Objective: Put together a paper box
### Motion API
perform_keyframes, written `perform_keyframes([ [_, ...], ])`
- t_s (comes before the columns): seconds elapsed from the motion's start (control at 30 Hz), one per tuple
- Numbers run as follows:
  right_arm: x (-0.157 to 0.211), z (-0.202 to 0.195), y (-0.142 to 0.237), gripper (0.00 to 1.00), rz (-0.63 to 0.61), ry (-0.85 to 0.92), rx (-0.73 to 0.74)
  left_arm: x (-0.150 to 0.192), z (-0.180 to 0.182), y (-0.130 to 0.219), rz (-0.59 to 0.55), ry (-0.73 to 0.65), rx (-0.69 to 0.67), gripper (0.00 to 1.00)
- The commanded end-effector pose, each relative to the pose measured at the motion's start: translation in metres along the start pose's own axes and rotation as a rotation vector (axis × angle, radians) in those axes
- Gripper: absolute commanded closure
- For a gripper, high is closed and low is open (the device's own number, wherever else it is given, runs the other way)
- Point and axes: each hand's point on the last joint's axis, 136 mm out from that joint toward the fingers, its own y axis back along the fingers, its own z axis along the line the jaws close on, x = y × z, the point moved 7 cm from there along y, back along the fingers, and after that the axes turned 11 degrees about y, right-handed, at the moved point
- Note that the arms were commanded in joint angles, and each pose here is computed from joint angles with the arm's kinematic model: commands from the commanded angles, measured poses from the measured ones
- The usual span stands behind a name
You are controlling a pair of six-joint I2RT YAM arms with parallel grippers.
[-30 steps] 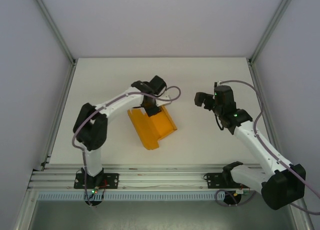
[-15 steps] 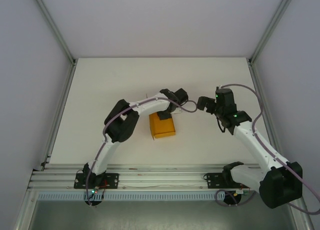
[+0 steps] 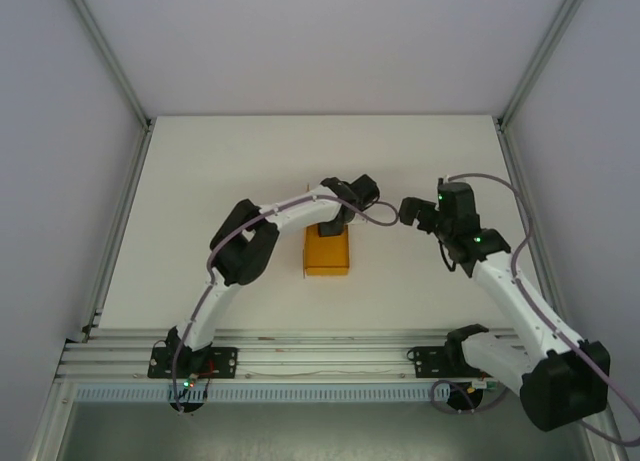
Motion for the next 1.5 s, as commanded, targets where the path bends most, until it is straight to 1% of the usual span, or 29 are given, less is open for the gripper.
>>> perform_keyframes([
  [0.0,-0.008,-0.006,0.023,0.0,-0.059,0.013,0.008,0.001,0.021,0.046,-0.104,0.008,-0.013,0.27],
  [0.07,-0.009,-0.01,0.032,0.0,-0.081,0.01,0.015,0.004,0.028,0.062,-0.144,0.007,-0.009,0.14],
  [0.1,-0.011,-0.012,0.036,0.0,-0.096,0.001,0.022,0.005,0.031,0.07,-0.177,0.011,-0.008,0.12],
  [0.13,-0.012,-0.014,0.039,0.0,-0.106,-0.001,0.024,0.005,0.034,0.079,-0.206,0.012,0.0,0.02],
  [0.17,-0.014,-0.015,0.041,0.0,-0.116,-0.002,0.022,0.005,0.038,0.086,-0.24,0.03,0.004,0.0],
  [0.23,-0.017,-0.016,0.044,0.0,-0.131,-0.009,0.019,0.007,0.052,0.104,-0.322,0.102,0.012,0.0],
  [0.33,-0.022,-0.008,0.04,0.0,-0.13,0.035,-0.05,0.02,0.094,0.131,-0.476,0.353,-0.013,0.0],
  [0.37,-0.024,-0.003,0.035,0.0,-0.117,0.07,-0.097,0.031,0.114,0.142,-0.543,0.485,-0.041,0.0],
  [0.43,-0.027,0.011,0.023,0.0,-0.096,0.165,-0.207,0.057,0.143,0.156,-0.639,0.724,-0.068,0.0],
  [0.5,-0.027,0.03,0.008,0.03,-0.065,0.304,-0.359,0.095,0.166,0.163,-0.716,1.018,-0.082,0.0],
  [0.57,-0.025,0.052,-0.011,0.03,-0.017,0.454,-0.448,0.134,0.173,0.154,-0.752,1.271,-0.021,0.0],
  [0.6,-0.02,0.064,-0.019,0.03,0.022,0.567,-0.497,0.151,0.172,0.145,-0.751,1.361,0.015,0.0],
  [0.63,-0.015,0.077,-0.03,0.04,0.058,0.687,-0.533,0.167,0.167,0.136,-0.741,1.433,0.034,0.0],
  [0.7,0.001,0.104,-0.052,0.04,0.143,0.936,-0.61,0.198,0.151,0.113,-0.67,1.571,-0.01,0.0],
  [0.73,0.005,0.114,-0.063,0.04,0.181,1.018,-0.648,0.21,0.142,0.103,-0.631,1.606,-0.035,0.0],
  [0.83,0.009,0.142,-0.092,0.09,0.278,1.143,-0.756,0.232,0.115,0.08,-0.533,1.652,-0.039,0.0],
  [0.97,0.014,0.168,-0.129,0.14,0.353,1.21,-0.818,0.25,0.089,0.065,-0.457,1.683,-0.016,0.0],
  [1.03,0.02,0.176,-0.145,0.19,0.402,1.214,-0.835,0.256,0.079,0.062,-0.435,1.689,-0.008,0.0],
  [1.07,0.022,0.18,-0.15,0.23,0.424,1.206,-0.84,0.259,0.076,0.062,-0.426,1.698,-0.012,0.0],
  [1.13,0.027,0.185,-0.159,0.38,0.466,1.176,-0.847,0.264,0.074,0.063,-0.417,1.714,-0.041,0.0],
  [1.2,0.028,0.187,-0.167,0.64,0.465,1.127,-0.79,0.267,0.075,0.065,-0.427,1.723,-0.059,0.0],
  [1.23,0.028,0.187,-0.17,0.72,0.45,1.103,-0.752,0.268,0.077,0.067,-0.434,1.726,-0.067,0.0],
  [1.37,0.022,0.185,-0.168,0.84,0.365,0.946,-0.615,0.268,0.084,0.074,-0.458,1.74,-0.089,0.0],
  [1.43,0.018,0.18,-0.166,0.93,0.324,0.832,-0.483,0.269,0.087,0.077,-0.461,1.757,-0.104,0.0],
  [1.47,0.017,0.175,-0.165,0.96,0.318,0.762,-0.407,0.269,0.089,0.078,-0.467,1.763,-0.108,0.0],
])
